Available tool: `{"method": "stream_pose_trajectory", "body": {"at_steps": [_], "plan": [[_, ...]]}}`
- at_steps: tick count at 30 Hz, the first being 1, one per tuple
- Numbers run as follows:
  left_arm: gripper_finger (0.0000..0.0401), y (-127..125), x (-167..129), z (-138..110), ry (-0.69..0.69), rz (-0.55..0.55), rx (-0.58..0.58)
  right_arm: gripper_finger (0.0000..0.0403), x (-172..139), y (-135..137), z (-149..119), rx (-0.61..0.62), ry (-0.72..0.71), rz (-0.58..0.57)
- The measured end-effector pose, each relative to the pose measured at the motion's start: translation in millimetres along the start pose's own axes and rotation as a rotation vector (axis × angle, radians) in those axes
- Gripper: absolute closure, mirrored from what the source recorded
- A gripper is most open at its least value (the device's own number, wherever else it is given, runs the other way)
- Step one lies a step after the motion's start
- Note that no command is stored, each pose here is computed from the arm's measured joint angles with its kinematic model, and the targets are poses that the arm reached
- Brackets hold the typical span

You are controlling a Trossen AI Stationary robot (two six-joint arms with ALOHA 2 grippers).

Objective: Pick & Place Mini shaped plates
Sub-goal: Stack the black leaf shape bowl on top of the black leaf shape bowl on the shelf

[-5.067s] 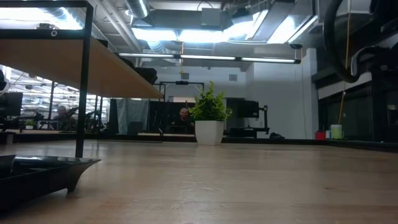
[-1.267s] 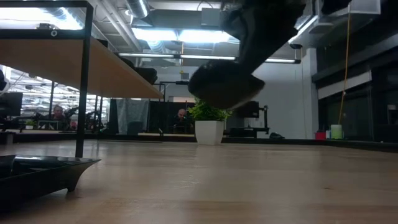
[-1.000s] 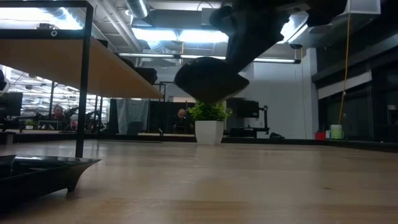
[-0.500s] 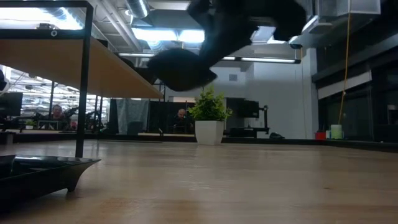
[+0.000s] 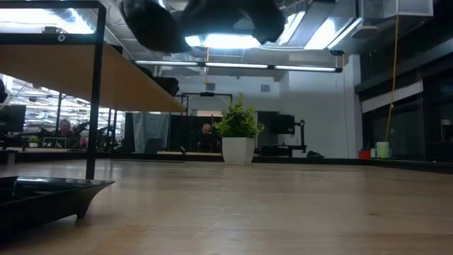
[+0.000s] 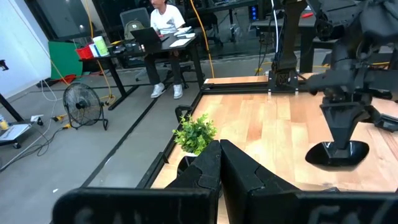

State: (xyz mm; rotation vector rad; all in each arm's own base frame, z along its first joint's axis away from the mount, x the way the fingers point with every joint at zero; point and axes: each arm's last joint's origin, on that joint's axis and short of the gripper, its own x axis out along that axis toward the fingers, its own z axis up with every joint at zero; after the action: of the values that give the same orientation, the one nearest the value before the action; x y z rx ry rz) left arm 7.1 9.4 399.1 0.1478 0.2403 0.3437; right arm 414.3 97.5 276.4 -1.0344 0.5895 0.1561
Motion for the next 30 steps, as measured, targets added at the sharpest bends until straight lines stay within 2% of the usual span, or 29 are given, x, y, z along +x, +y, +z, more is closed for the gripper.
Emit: {"method": "stream_pose_trajectory", "body": {"at_steps": [9, 13, 23, 30], "plan": [[0.0397, 0.0, 0.0, 0.0, 0.0, 0.0, 0.0, 0.0398, 6.3, -22.1, -9.9, -0.039, -0.01, -0.119], [0.0397, 0.0, -0.1, 0.0, 0.0, 0.0, 0.0, 0.0398, 10.3, -31.4, -19.0, -0.034, -0.024, -0.127], [0.0397, 0.0, -0.1, -0.1, 0.0, 0.0, 0.0, 0.0398, 15.4, -54.7, -31.8, -0.126, -0.172, -0.169], [0.0397, 0.0, -0.1, 0.0, 0.0, 0.0, 0.0, 0.0398, 18.5, -66.9, -44.1, -0.209, -0.218, -0.187]]}}
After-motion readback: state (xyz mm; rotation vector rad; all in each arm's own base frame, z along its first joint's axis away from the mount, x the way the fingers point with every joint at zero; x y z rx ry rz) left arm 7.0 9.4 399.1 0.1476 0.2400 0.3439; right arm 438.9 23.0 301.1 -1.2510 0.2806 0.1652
